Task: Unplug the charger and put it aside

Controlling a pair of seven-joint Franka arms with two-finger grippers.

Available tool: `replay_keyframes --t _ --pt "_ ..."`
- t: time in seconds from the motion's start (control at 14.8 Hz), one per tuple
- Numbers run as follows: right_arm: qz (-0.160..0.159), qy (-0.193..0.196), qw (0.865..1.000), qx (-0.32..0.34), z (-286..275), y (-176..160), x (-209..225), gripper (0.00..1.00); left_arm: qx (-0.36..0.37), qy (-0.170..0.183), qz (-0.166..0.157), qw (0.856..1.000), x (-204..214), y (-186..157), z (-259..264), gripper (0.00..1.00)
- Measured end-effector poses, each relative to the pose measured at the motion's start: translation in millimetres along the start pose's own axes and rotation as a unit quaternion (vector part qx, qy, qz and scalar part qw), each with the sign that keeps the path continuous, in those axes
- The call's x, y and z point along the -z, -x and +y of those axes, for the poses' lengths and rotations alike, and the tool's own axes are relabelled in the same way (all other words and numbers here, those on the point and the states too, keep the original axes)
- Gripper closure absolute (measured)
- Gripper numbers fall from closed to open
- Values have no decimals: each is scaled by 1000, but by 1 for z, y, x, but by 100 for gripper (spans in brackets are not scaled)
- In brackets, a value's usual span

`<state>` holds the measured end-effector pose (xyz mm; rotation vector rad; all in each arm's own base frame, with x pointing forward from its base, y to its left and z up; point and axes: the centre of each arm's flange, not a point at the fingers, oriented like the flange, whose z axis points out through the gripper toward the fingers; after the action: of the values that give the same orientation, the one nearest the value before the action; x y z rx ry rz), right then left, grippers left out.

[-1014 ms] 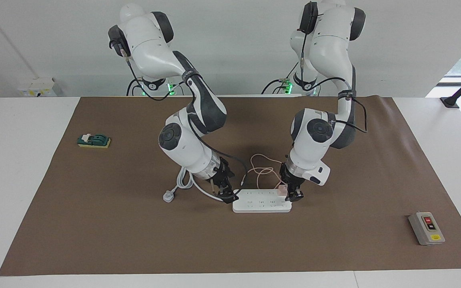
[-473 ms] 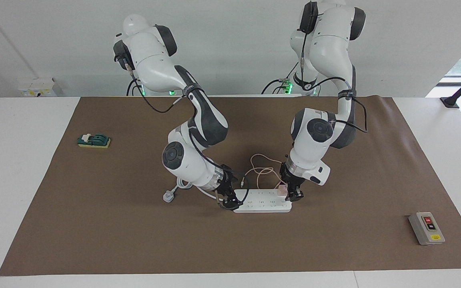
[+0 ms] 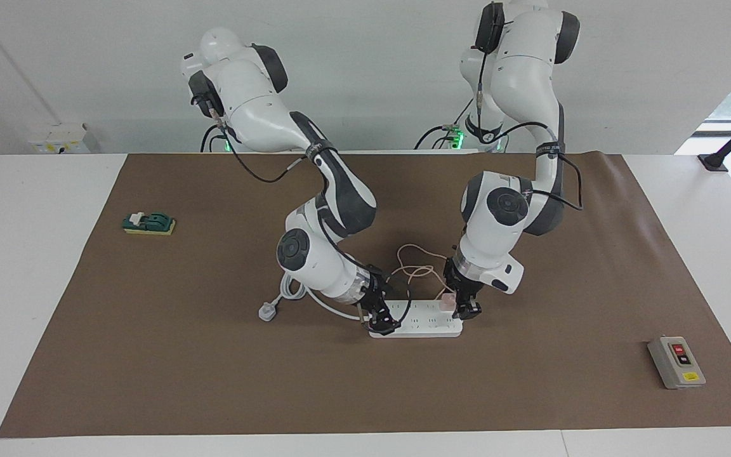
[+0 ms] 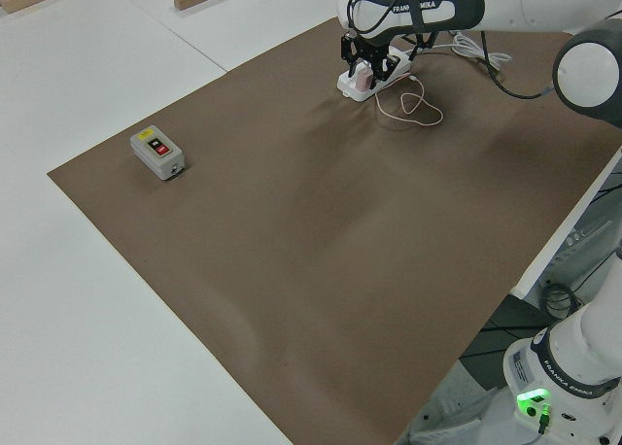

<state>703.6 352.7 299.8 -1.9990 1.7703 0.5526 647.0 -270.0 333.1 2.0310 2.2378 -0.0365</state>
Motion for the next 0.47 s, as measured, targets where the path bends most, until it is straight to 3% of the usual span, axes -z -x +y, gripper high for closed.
replay_keyframes --t 0.47 --pt "0 -14 1000 -3 -3 -4 -5 2 0 0 0 1000 -1 0 0 37"
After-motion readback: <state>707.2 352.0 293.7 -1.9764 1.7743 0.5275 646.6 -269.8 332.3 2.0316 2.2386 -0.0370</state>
